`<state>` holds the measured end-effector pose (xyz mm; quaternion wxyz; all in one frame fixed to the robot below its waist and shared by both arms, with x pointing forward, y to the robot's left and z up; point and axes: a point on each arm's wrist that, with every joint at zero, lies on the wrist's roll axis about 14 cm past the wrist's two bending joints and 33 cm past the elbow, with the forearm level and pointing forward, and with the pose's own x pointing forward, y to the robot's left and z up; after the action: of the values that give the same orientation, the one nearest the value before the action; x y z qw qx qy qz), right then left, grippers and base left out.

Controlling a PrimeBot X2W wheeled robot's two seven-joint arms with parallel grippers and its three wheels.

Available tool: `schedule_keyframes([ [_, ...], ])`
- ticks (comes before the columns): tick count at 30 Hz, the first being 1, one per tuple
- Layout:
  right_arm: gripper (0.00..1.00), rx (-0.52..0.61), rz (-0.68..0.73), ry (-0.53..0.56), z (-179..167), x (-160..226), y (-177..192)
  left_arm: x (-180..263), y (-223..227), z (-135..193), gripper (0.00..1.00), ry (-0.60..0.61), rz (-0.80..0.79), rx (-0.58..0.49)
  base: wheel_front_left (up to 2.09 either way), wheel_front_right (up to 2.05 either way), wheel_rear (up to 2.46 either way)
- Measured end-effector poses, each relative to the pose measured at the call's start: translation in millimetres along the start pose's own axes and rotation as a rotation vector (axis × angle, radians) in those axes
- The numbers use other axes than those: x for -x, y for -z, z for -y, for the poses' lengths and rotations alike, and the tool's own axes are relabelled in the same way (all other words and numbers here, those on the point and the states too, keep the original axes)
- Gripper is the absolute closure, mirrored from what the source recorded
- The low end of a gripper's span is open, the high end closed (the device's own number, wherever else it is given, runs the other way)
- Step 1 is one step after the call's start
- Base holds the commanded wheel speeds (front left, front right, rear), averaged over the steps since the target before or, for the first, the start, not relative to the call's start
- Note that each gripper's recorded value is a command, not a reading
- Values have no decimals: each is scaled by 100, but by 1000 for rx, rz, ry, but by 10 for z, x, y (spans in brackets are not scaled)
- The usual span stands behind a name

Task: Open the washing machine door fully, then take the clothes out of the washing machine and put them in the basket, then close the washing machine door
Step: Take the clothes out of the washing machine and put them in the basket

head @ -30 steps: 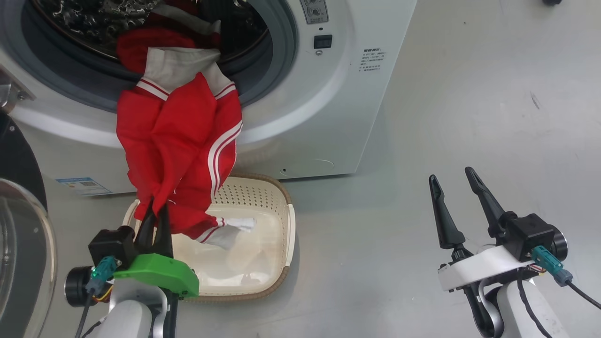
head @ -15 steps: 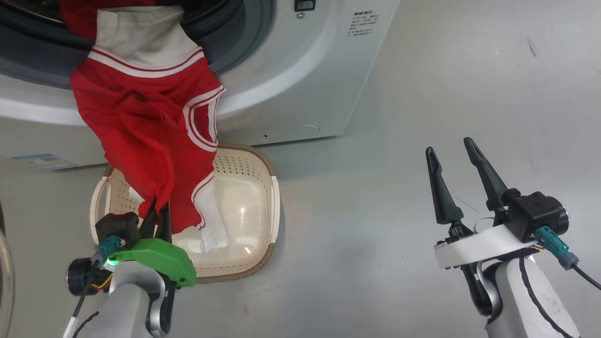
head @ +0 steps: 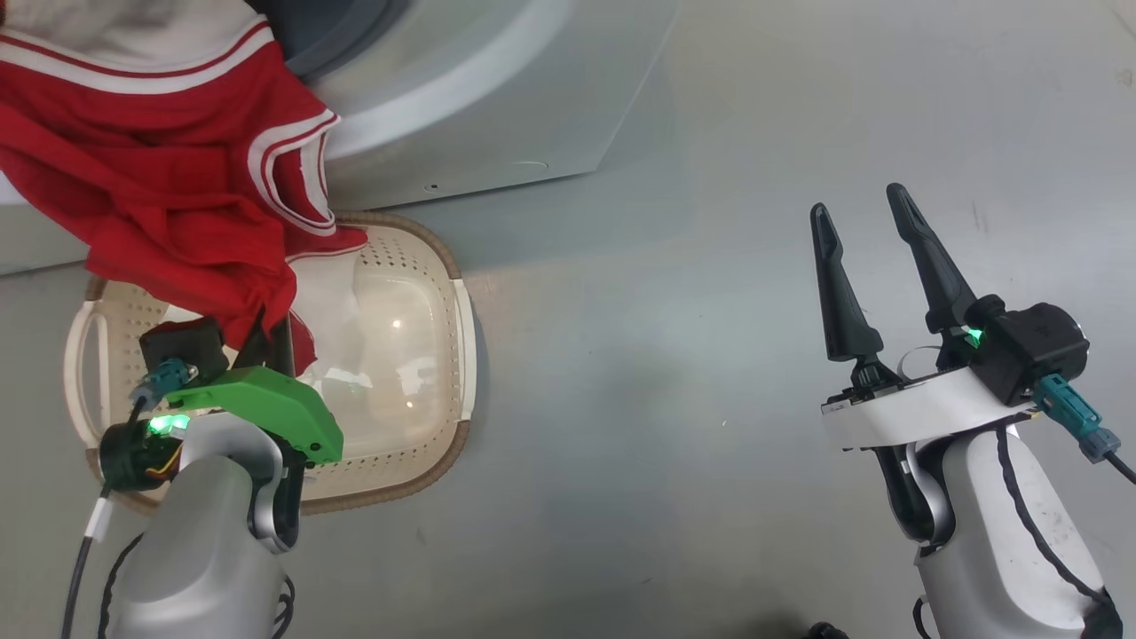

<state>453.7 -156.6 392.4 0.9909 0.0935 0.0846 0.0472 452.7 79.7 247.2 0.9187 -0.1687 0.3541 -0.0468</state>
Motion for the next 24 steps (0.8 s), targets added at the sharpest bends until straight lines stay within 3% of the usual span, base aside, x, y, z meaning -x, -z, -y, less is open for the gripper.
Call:
schedule_keyframes([
  [3,0,2,-11,13,55,-19,46,-90,109,-22,100,-4,-39,14,0,0,0],
  [4,0,3,-13,19,74,-22,55,-109,153,-32,82,-8,-53,22,0,0,0],
  [6,0,3,-16,29,111,-24,67,-141,224,-43,29,-13,-76,30,0,0,0],
  [8,0,5,-25,37,141,-13,93,-159,284,-44,0,-12,-96,39,0,0,0],
  [24,0,-8,-12,47,150,41,8,-39,237,-102,0,-22,-46,21,0,0,0],
])
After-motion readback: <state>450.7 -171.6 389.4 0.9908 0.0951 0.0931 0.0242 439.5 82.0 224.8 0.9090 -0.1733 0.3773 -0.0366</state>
